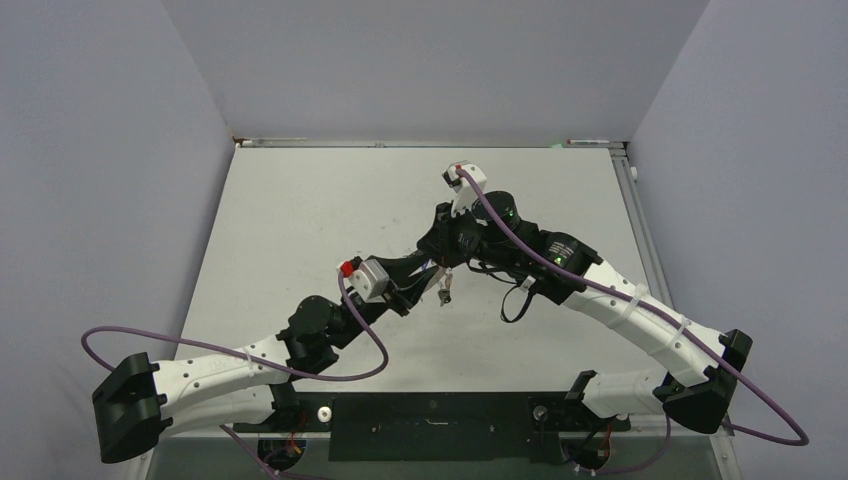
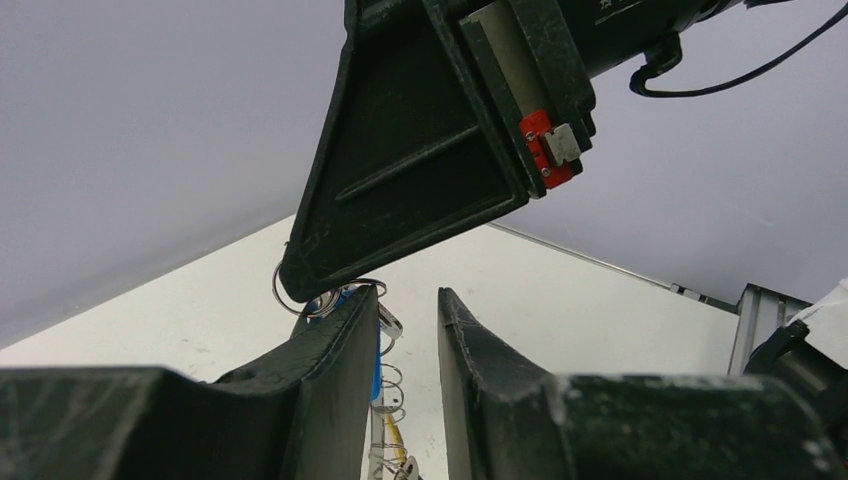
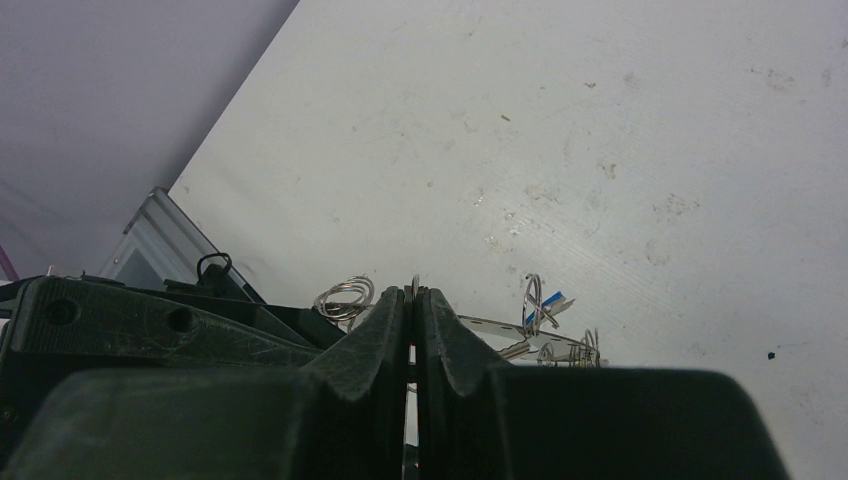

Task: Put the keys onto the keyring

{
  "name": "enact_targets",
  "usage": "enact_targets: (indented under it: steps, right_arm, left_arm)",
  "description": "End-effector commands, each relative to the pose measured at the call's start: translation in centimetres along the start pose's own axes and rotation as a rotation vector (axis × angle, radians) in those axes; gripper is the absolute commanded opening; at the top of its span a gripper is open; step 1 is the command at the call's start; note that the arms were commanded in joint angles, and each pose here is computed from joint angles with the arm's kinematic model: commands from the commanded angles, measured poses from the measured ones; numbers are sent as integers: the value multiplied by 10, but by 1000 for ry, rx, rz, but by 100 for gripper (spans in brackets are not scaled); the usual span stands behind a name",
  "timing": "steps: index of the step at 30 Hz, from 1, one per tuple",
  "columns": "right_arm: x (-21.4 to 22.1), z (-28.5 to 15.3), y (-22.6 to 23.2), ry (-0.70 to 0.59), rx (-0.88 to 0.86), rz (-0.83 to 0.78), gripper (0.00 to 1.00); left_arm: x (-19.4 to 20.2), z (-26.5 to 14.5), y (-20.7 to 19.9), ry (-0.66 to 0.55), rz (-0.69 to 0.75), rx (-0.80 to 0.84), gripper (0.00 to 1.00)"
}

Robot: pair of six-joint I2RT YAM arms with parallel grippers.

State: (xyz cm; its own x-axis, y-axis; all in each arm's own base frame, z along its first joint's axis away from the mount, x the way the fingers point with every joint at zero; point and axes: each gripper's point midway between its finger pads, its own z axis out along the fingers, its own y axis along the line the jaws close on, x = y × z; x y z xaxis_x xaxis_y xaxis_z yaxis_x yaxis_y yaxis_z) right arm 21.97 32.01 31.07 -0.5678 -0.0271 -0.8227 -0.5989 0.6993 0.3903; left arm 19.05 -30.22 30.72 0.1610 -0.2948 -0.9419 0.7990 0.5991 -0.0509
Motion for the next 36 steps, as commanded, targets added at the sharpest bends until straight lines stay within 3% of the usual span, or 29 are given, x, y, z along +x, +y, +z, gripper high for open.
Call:
enact_targets:
  steps: [1, 8, 13, 17, 25, 28, 33, 36]
  right_arm:
    - [-34, -20, 22, -125, -82, 13, 5]
    - [-37, -23, 25, -133, -92, 16, 5]
    - [-36, -22, 27, -128, -101, 15, 5]
    - [-33, -20, 29, -124, -106, 19, 5]
    - [-32, -19, 32, -123, -113, 20, 5]
    - [-32, -19, 36, -123, -128, 25, 5]
    - [-37, -21, 46, -130, -173, 29, 5]
    - [-40, -24, 46, -135, -174, 24, 5]
  left_arm:
    - [-18, 2, 7, -61, 16, -28, 24]
    - [-13, -1, 17, -44, 30, -82, 41]
    - [-15, -2, 18, -57, 36, -85, 41]
    - [-18, 0, 16, -67, 42, -79, 36]
    - [-22, 1, 15, -82, 44, -70, 39]
    - [-23, 2, 15, -86, 48, -71, 30]
    - [-25, 2, 16, -89, 63, -76, 0]
    - [-26, -1, 18, -91, 68, -81, 0]
